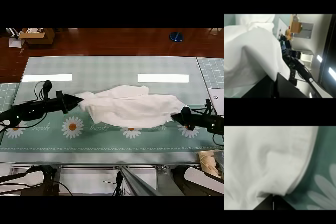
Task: Fold the shirts.
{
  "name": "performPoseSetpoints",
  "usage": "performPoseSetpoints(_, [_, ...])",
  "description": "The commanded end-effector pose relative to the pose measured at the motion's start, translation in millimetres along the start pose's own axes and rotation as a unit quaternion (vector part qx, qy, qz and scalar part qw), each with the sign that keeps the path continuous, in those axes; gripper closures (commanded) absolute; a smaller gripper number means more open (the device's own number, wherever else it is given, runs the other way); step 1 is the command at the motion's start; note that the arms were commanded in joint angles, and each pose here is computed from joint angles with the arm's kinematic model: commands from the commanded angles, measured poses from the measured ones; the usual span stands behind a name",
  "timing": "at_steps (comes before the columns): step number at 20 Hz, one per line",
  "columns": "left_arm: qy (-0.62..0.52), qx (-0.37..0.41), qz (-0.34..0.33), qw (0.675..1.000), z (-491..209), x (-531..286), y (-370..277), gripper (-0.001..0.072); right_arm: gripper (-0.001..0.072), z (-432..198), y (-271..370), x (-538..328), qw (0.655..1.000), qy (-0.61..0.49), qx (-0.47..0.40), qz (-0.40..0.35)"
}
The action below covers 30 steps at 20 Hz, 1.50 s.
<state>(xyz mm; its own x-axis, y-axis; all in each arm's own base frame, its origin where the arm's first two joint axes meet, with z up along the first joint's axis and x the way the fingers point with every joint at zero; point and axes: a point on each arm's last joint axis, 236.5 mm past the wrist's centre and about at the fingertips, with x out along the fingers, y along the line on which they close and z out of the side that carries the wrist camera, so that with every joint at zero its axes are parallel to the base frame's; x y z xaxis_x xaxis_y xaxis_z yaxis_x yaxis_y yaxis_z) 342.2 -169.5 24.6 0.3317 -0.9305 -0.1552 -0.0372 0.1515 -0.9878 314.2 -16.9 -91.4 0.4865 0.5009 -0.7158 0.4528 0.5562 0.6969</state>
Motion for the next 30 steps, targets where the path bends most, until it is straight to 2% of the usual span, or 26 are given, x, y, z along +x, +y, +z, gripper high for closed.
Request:
performPoseSetpoints(1, [-0.001,0.077,-0.059,0.995,16,-9,-58,0.0688,0.0686,30,87,-35,0.989,-0.036,-0.114,0.086])
performPoseSetpoints(4, [-0.016,0.209,-0.079,0.974,35,-24,-148,0.0688,0.0687,68,180,-120,0.954,-0.148,-0.236,0.111])
performPoseSetpoints(7, [-0.033,0.347,-0.095,0.932,34,-43,-254,0.0687,0.0687,69,264,-208,0.899,-0.253,-0.335,0.126])
performPoseSetpoints(13, [-0.048,0.521,-0.12,0.844,-33,-80,-429,0.0687,0.0687,19,372,-340,0.803,-0.398,-0.409,0.171])
performPoseSetpoints(16, [-0.051,0.581,-0.123,0.803,-87,-94,-483,0.0687,0.0687,-21,405,-385,0.766,-0.433,-0.435,0.189])
performPoseSetpoints(18, [-0.061,0.596,-0.097,0.795,-116,-100,-498,0.0687,0.0687,-50,417,-404,0.754,-0.443,-0.445,0.194])
performPoseSetpoints(20, [-0.084,0.603,-0.037,0.792,-132,-104,-492,0.0687,0.0687,-69,409,-408,0.76,-0.44,-0.452,0.154])
performPoseSetpoints(22, [-0.129,0.596,0.071,0.79,-127,-116,-471,0.0687,0.0687,-82,381,-399,0.788,-0.417,-0.446,0.082])
performPoseSetpoints(26, [-0.212,0.535,0.301,0.76,-91,-175,-406,0.0687,0.0687,-93,292,-364,0.848,-0.308,-0.423,-0.08])
performPoseSetpoints(28, [-0.176,0.476,0.373,0.777,-76,-188,-350,0.0687,0.0687,-98,266,-351,0.871,-0.25,-0.408,-0.112])
performPoseSetpoints(30, [-0.109,0.418,0.402,0.807,-64,-182,-294,0.0687,0.0688,-95,260,-340,0.885,-0.22,-0.397,-0.108])
